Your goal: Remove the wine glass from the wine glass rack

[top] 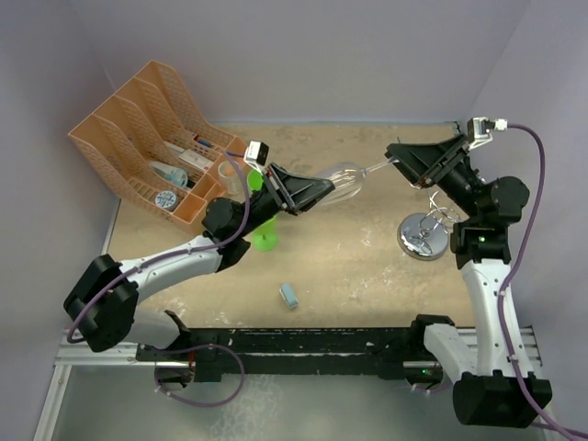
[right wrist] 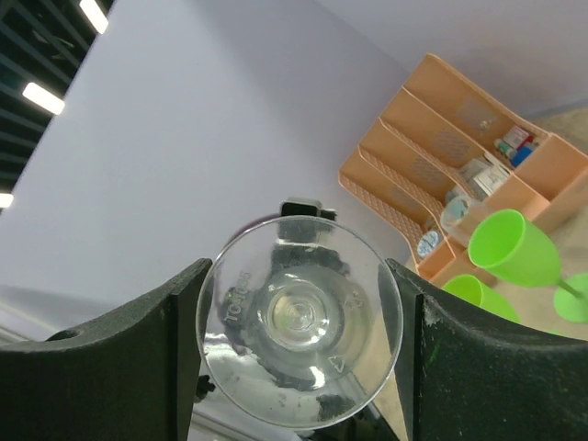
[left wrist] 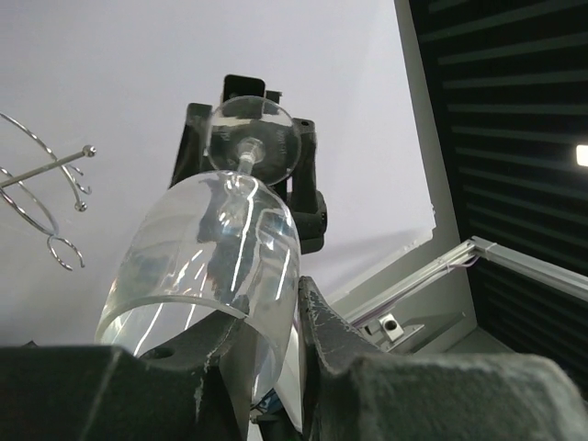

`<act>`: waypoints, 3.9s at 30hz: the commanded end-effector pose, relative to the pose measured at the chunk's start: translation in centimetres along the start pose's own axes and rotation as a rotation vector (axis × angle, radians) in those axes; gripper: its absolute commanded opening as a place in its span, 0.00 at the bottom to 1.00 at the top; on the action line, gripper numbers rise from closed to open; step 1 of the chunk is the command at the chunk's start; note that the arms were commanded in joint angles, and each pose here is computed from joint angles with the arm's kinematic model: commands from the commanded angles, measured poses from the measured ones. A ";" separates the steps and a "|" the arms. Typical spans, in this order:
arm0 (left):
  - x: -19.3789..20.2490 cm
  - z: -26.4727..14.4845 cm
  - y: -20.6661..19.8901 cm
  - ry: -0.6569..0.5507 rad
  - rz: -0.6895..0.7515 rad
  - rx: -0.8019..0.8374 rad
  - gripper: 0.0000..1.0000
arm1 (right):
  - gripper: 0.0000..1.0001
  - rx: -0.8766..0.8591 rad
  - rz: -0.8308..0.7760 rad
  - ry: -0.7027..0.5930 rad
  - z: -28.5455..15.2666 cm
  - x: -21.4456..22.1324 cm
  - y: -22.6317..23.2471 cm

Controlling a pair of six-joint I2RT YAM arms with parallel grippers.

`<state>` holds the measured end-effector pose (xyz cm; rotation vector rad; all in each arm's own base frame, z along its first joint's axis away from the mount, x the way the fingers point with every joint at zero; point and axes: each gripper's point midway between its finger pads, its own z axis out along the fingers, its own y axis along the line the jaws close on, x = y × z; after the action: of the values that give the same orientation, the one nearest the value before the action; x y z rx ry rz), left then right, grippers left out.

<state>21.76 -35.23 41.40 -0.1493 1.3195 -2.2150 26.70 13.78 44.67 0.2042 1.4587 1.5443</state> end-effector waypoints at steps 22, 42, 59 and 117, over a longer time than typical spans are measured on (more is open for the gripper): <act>-2.0 -0.5 -2.6 -0.092 0.254 -0.246 0.00 | 1.00 0.119 -0.362 0.021 0.6 -1.6 -1.3; -2.0 -3.8 4.5 0.155 0.618 -0.876 0.00 | 1.00 0.625 -1.017 -0.453 -7.9 -11.8 3.2; -0.4 -6.6 16.0 0.573 0.771 -1.418 0.00 | 1.00 0.584 -1.172 -0.612 -13.2 -9.6 8.9; -12.7 -3.7 3.3 0.128 0.958 -1.165 0.94 | 1.00 0.555 -1.189 -0.672 -15.0 -9.3 13.1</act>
<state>31.03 -30.50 28.16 0.3254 2.3642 -0.4833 16.00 -0.92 53.33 0.1234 1.1305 0.0426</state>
